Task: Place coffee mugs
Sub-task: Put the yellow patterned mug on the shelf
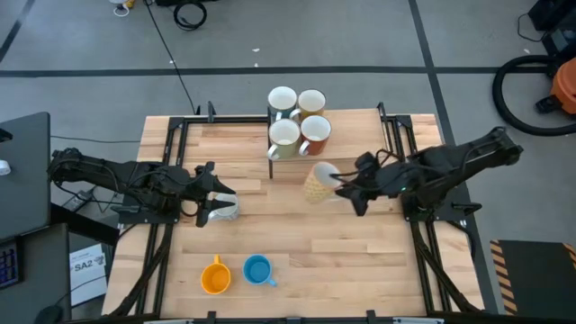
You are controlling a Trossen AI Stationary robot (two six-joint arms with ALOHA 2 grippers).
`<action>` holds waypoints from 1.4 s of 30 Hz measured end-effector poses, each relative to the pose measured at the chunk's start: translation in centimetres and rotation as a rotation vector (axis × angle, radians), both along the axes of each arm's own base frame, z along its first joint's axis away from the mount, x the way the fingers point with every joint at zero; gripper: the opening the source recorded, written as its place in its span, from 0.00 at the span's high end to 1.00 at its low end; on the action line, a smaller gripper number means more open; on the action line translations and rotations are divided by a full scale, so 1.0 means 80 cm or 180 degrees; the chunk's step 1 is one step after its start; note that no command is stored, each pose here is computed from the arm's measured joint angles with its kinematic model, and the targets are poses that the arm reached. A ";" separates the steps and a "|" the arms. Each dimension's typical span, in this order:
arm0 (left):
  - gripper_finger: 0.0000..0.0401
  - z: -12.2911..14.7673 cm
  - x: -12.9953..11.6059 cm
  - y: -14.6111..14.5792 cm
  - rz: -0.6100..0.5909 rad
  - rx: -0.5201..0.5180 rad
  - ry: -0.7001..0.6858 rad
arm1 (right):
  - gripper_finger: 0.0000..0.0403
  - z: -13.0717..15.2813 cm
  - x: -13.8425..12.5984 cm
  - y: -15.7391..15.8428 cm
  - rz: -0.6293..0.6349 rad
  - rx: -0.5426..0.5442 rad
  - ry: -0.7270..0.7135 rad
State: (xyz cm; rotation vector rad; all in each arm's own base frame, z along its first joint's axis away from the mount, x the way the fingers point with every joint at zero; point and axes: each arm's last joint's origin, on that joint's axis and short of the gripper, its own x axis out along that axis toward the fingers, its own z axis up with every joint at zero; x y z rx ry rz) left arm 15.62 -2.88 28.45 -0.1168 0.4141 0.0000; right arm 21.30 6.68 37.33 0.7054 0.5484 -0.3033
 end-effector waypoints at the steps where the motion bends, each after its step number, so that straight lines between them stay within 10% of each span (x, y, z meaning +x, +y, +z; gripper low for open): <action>1: 0.58 0.000 0.000 0.000 0.0000 -0.0002 0.0001 | 0.81 0.002 -0.006 -0.002 0.0000 -0.0004 0.0009; 20: 0.58 0.000 0.000 0.000 0.0032 -0.0076 -0.0007 | 0.81 0.006 -0.087 -0.058 -0.0464 -0.0402 0.0606; 42: 0.58 0.002 0.001 0.000 0.0033 -0.0090 -0.0063 | 0.81 -0.001 -0.059 -0.169 -0.0767 -0.1103 0.1065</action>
